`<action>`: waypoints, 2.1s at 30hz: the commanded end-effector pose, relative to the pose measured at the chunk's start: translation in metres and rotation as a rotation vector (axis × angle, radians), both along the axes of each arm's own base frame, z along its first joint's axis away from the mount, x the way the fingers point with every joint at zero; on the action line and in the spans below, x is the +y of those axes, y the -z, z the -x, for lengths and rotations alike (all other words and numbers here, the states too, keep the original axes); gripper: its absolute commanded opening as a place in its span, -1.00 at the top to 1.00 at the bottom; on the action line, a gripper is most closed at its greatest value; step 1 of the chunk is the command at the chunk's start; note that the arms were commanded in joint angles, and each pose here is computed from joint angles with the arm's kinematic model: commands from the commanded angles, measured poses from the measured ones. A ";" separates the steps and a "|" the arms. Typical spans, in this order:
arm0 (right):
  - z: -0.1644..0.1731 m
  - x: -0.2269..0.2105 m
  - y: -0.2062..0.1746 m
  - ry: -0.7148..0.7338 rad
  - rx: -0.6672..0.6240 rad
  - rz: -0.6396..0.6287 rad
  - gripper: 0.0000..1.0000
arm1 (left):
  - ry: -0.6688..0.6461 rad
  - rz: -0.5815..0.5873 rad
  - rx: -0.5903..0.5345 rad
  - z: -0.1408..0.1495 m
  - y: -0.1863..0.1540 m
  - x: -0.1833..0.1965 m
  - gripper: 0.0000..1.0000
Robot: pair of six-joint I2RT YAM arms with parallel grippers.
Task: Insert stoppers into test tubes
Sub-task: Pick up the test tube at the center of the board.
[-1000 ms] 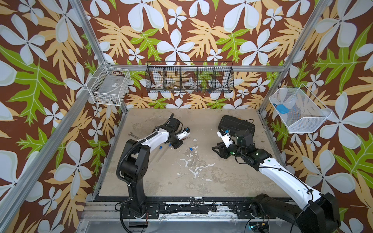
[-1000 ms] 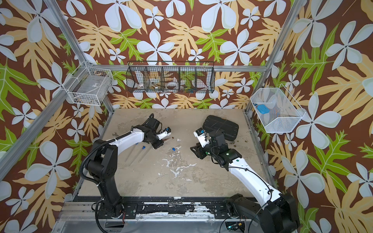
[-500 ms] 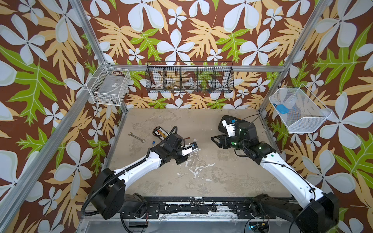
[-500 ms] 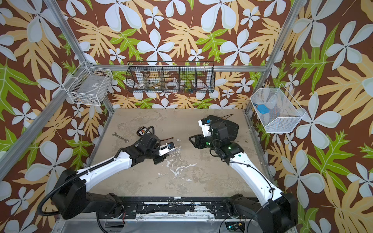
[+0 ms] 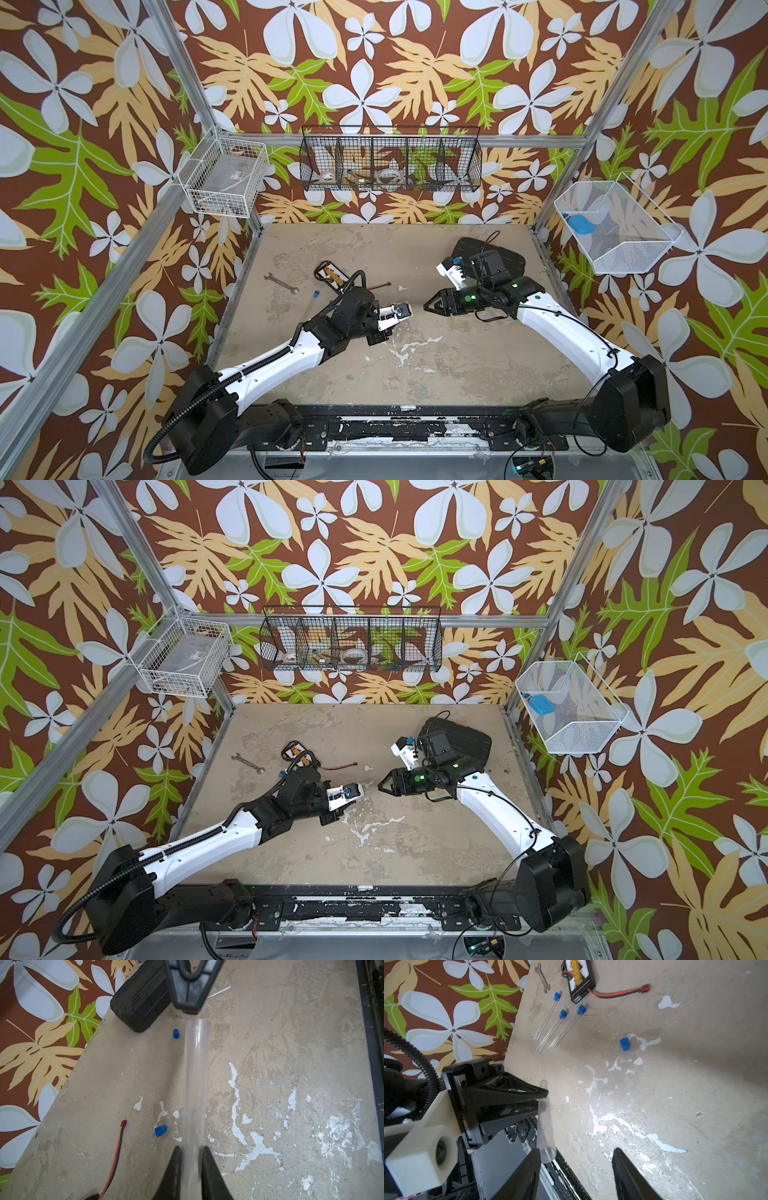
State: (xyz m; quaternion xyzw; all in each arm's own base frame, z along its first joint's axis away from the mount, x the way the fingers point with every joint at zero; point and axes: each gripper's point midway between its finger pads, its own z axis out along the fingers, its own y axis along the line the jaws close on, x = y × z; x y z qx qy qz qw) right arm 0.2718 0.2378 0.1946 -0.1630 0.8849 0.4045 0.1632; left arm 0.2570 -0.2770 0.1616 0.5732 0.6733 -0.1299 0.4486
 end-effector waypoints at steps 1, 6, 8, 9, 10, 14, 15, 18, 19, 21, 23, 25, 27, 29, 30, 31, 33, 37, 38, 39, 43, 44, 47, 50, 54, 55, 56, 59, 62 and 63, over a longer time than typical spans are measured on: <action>0.009 0.008 -0.001 -0.056 0.031 -0.032 -0.14 | 0.014 0.049 -0.011 -0.001 -0.010 -0.008 1.00; 0.010 0.020 -0.006 -0.082 0.042 -0.072 -0.13 | 0.012 0.040 -0.011 -0.003 -0.009 -0.008 1.00; 0.009 0.020 -0.006 -0.082 0.045 -0.072 -0.12 | 0.009 0.036 -0.009 -0.004 -0.008 -0.009 1.00; 0.009 0.020 -0.004 -0.082 0.048 -0.070 -0.12 | 0.006 0.032 -0.007 -0.004 -0.007 -0.008 1.00; 0.009 0.020 -0.004 -0.080 0.048 -0.068 -0.11 | 0.002 0.028 -0.006 -0.005 -0.006 -0.008 1.00; 0.007 0.019 0.000 -0.065 0.052 -0.053 -0.07 | -0.006 0.025 -0.002 -0.006 -0.004 -0.008 1.00; 0.007 0.020 0.000 -0.065 0.056 -0.056 -0.05 | -0.005 0.026 -0.003 -0.006 -0.004 -0.008 1.00; 0.004 0.024 -0.001 -0.066 0.059 -0.066 0.02 | -0.002 0.033 -0.007 -0.006 -0.007 -0.009 1.00; 0.004 0.027 -0.001 -0.069 0.059 -0.069 0.04 | -0.002 0.032 -0.006 -0.006 -0.006 -0.009 1.00; 0.003 0.031 -0.001 -0.077 0.061 -0.070 0.08 | -0.002 0.031 -0.006 -0.006 -0.006 -0.009 1.00; 0.003 0.035 -0.001 -0.079 0.065 -0.074 0.13 | -0.001 0.032 -0.003 -0.006 -0.006 -0.009 1.00; 0.002 0.036 -0.001 -0.077 0.067 -0.077 0.18 | -0.001 0.033 -0.005 -0.006 -0.006 -0.009 1.00; 0.002 0.037 0.001 -0.075 0.074 -0.075 0.23 | -0.003 0.033 -0.002 -0.006 -0.006 -0.009 1.00; 0.002 0.037 0.004 -0.078 0.080 -0.066 0.26 | -0.003 0.033 -0.002 -0.005 -0.006 -0.009 1.00; 0.003 0.037 0.006 -0.078 0.085 -0.060 0.28 | -0.004 0.033 -0.001 -0.006 -0.006 -0.009 1.00; 0.003 0.037 0.008 -0.077 0.091 -0.056 0.29 | -0.003 0.033 -0.002 -0.005 -0.006 -0.009 1.00; 0.004 0.036 0.010 -0.078 0.096 -0.051 0.32 | -0.006 0.032 -0.001 -0.006 -0.005 -0.009 1.00; 0.005 0.037 0.014 -0.077 0.106 -0.042 0.39 | -0.010 0.030 -0.002 -0.007 -0.005 -0.008 1.00; 0.005 0.037 0.013 -0.077 0.104 -0.042 0.41 | -0.008 0.029 0.000 -0.007 -0.005 -0.009 1.00; 0.005 0.037 0.014 -0.076 0.106 -0.040 0.43 | -0.008 0.029 -0.001 -0.007 -0.005 -0.009 1.00; 0.005 0.036 0.015 -0.075 0.113 -0.039 0.49 | -0.010 0.027 0.000 -0.008 -0.004 -0.009 1.00; 0.005 0.036 0.016 -0.074 0.114 -0.038 0.51 | -0.009 0.027 -0.001 -0.008 -0.004 -0.009 1.00; 0.006 0.037 0.016 -0.077 0.118 -0.038 0.55 | -0.013 0.024 -0.002 -0.009 -0.004 -0.009 1.00; 0.006 0.037 0.015 -0.075 0.119 -0.042 0.58 | -0.013 0.021 0.001 -0.008 -0.003 -0.009 1.00; 0.008 0.037 0.014 -0.081 0.123 -0.051 0.62 | -0.016 0.020 0.002 -0.009 -0.002 -0.008 1.00; 0.009 0.037 0.014 -0.081 0.126 -0.052 0.63 | -0.016 0.020 0.002 -0.009 -0.002 -0.008 1.00; 0.009 0.038 0.013 -0.084 0.127 -0.055 0.64 | -0.018 0.019 0.002 -0.009 -0.002 -0.008 1.00; 0.011 0.039 0.012 -0.087 0.133 -0.071 0.66 | -0.022 0.017 0.002 -0.009 -0.001 -0.008 0.89; 0.012 0.040 0.009 -0.092 0.138 -0.085 0.68 | -0.028 0.014 0.000 -0.009 0.001 -0.006 0.72; 0.013 0.040 0.007 -0.095 0.137 -0.090 0.68 | -0.029 0.012 0.001 -0.009 0.002 -0.005 0.65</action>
